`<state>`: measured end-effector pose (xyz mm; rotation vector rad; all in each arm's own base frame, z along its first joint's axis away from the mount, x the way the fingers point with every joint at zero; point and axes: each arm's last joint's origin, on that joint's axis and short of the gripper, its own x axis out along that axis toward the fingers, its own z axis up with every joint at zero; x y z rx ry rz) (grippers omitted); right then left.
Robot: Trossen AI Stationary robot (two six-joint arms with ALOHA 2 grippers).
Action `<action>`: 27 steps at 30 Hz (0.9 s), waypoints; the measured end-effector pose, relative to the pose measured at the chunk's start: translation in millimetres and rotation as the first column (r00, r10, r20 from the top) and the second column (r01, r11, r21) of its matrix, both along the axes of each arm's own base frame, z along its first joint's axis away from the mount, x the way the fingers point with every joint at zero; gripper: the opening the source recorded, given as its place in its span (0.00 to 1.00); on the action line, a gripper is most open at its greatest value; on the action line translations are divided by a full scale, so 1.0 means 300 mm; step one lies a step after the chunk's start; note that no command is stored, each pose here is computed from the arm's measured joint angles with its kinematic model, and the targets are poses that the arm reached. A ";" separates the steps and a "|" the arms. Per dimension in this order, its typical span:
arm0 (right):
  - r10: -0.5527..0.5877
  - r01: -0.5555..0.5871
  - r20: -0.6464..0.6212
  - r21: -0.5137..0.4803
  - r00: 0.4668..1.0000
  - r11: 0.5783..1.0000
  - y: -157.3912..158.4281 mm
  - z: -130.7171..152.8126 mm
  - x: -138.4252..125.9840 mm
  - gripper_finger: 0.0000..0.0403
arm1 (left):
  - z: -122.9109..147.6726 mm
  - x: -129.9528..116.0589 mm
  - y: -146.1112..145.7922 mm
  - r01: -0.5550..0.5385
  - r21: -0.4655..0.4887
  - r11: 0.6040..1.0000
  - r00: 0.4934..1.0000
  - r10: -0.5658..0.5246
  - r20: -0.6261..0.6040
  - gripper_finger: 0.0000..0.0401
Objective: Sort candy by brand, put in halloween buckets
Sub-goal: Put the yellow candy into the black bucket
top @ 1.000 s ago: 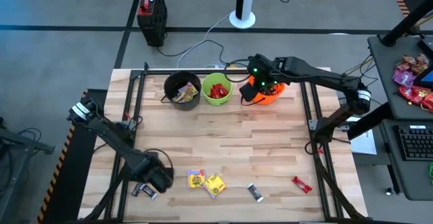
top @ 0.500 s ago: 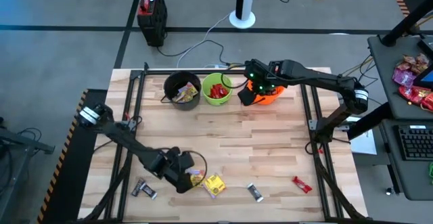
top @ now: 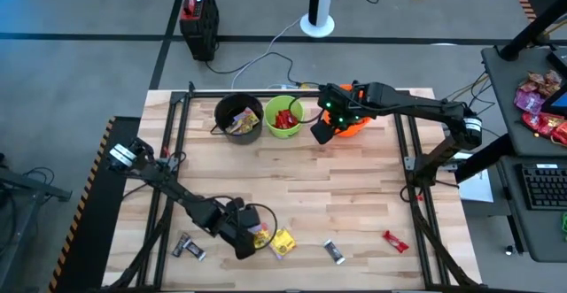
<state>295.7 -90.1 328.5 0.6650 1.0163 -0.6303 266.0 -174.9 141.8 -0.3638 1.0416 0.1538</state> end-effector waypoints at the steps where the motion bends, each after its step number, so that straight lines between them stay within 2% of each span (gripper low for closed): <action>1: 0.000 0.000 -0.001 0.000 1.000 1.000 0.000 0.000 0.000 0.58 | 0.003 0.004 -0.004 0.001 -0.011 1.000 1.000 -0.001 0.016 0.46; 4: 0.003 -0.003 -0.006 0.002 1.000 1.000 0.003 -0.001 -0.001 0.58 | 0.008 0.018 -0.015 0.019 -0.040 0.999 0.998 -0.017 0.060 0.46; 13: 0.021 -0.021 -0.005 0.000 1.000 1.000 0.019 -0.001 0.004 0.58 | -0.077 0.030 -0.023 0.019 0.007 1.000 1.000 -0.019 -0.001 0.44; 16: 0.026 -0.026 -0.005 0.000 1.000 1.000 0.024 -0.001 0.005 0.58 | -0.084 0.027 -0.025 0.023 0.017 1.000 1.000 -0.023 -0.008 0.35; 21: 0.031 -0.031 -0.005 0.000 0.999 1.000 0.029 -0.001 0.007 0.58 | -0.070 0.022 -0.027 0.038 0.010 0.999 0.999 -0.038 0.000 0.06; 22: 0.032 -0.032 -0.006 0.000 0.999 0.999 0.029 -0.001 0.007 0.58 | -0.065 0.022 -0.027 0.038 0.006 0.999 0.999 -0.038 0.003 0.03; 27: 0.038 -0.038 -0.007 -0.004 0.999 0.999 0.028 -0.001 0.007 0.58 | -0.024 0.008 -0.022 0.049 -0.019 0.999 0.999 -0.049 0.007 0.04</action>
